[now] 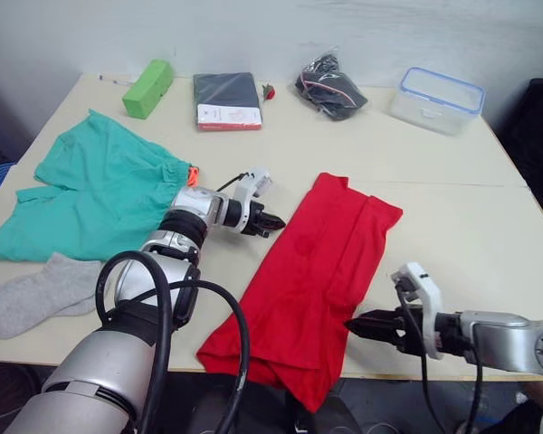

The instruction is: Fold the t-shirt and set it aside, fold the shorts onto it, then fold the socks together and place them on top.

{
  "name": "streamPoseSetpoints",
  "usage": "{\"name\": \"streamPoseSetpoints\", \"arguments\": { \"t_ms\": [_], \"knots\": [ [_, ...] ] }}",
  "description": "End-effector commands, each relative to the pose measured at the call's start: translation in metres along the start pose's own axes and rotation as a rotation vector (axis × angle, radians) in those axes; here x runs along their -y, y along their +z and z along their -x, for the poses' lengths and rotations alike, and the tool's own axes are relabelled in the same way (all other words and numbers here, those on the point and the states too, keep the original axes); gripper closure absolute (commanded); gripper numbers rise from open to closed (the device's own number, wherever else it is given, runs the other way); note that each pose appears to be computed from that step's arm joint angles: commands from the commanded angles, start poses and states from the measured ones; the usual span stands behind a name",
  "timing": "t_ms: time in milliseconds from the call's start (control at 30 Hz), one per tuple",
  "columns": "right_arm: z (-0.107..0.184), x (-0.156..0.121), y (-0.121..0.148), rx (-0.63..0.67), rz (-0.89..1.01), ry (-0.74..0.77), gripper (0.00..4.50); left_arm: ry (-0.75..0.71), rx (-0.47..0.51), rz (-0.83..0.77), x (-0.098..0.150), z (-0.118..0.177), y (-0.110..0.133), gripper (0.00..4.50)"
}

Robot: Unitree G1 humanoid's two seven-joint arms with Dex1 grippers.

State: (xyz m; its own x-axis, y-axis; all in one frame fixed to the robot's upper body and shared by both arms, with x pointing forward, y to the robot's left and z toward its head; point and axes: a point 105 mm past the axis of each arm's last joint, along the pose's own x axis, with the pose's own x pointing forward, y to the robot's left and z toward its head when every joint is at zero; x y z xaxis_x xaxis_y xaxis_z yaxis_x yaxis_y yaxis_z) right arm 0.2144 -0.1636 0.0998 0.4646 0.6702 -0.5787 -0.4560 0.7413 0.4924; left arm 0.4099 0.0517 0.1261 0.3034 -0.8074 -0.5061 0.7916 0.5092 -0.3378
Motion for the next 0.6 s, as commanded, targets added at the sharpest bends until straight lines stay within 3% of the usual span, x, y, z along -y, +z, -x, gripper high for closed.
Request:
{"name": "streamPoseSetpoints", "arguments": {
  "t_ms": [33, 67, 100, 300, 533, 600],
  "knots": [
    [0.005, -0.008, 0.001, 0.024, 0.008, 0.015, 0.41, -0.009, -0.006, -0.014, 0.000, 0.007, 0.005, 3.30],
    [0.004, -0.009, 0.000, 0.028, 0.000, 0.013, 0.07, -0.014, -0.004, -0.014, 0.001, 0.008, 0.007, 3.02],
    [0.004, -0.009, 0.000, 0.031, -0.007, 0.012, 0.00, -0.018, -0.005, -0.014, 0.001, 0.009, 0.008, 2.67],
    [-0.007, -0.006, -0.008, 0.022, -0.021, -0.010, 0.00, -0.022, -0.044, -0.024, 0.005, -0.003, -0.001, 0.92],
    [-0.036, -0.002, -0.014, -0.005, -0.012, -0.006, 0.00, 0.043, -0.075, -0.017, 0.001, -0.017, -0.016, 0.92],
    [-0.044, -0.001, -0.014, -0.006, -0.011, -0.007, 0.00, 0.068, -0.071, -0.013, -0.002, -0.018, -0.017, 1.31]
  ]
}}
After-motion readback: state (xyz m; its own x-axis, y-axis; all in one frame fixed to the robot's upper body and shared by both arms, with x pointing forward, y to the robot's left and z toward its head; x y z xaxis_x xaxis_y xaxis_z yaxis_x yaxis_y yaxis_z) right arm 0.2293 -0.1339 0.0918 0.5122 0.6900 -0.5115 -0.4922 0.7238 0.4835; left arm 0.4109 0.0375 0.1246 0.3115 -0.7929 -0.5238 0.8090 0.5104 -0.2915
